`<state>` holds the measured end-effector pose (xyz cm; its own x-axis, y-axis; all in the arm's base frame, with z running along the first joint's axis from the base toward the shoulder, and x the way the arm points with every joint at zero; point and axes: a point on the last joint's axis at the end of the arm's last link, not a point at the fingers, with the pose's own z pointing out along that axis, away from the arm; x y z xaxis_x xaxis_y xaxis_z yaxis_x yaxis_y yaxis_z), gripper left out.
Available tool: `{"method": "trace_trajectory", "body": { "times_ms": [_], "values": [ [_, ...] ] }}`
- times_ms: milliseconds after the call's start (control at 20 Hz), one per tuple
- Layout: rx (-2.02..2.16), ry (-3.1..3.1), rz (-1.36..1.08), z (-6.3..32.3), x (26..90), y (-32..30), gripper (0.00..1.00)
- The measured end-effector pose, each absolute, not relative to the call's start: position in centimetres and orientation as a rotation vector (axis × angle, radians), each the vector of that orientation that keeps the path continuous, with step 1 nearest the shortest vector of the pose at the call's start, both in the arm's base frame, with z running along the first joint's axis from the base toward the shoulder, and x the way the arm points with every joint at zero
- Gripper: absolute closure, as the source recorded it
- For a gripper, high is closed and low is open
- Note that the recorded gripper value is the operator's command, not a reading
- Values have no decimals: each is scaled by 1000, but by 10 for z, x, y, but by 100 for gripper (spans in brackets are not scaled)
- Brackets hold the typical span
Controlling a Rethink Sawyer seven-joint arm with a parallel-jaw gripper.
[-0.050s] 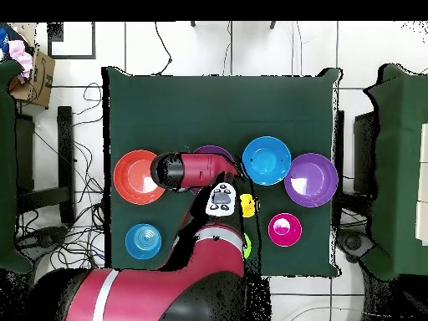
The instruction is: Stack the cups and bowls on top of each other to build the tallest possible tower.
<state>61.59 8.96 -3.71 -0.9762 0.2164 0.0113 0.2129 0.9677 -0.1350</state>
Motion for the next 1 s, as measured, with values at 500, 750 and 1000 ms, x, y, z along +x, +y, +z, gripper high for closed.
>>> {"method": "trace_trajectory", "body": {
  "times_ms": [500,750,1000],
  "values": [
    [-368,-3090,196,-36,620,79,0],
    [-365,-3091,190,-37,621,81,0],
    [-369,-3090,184,-36,620,81,0]
  ]
}}
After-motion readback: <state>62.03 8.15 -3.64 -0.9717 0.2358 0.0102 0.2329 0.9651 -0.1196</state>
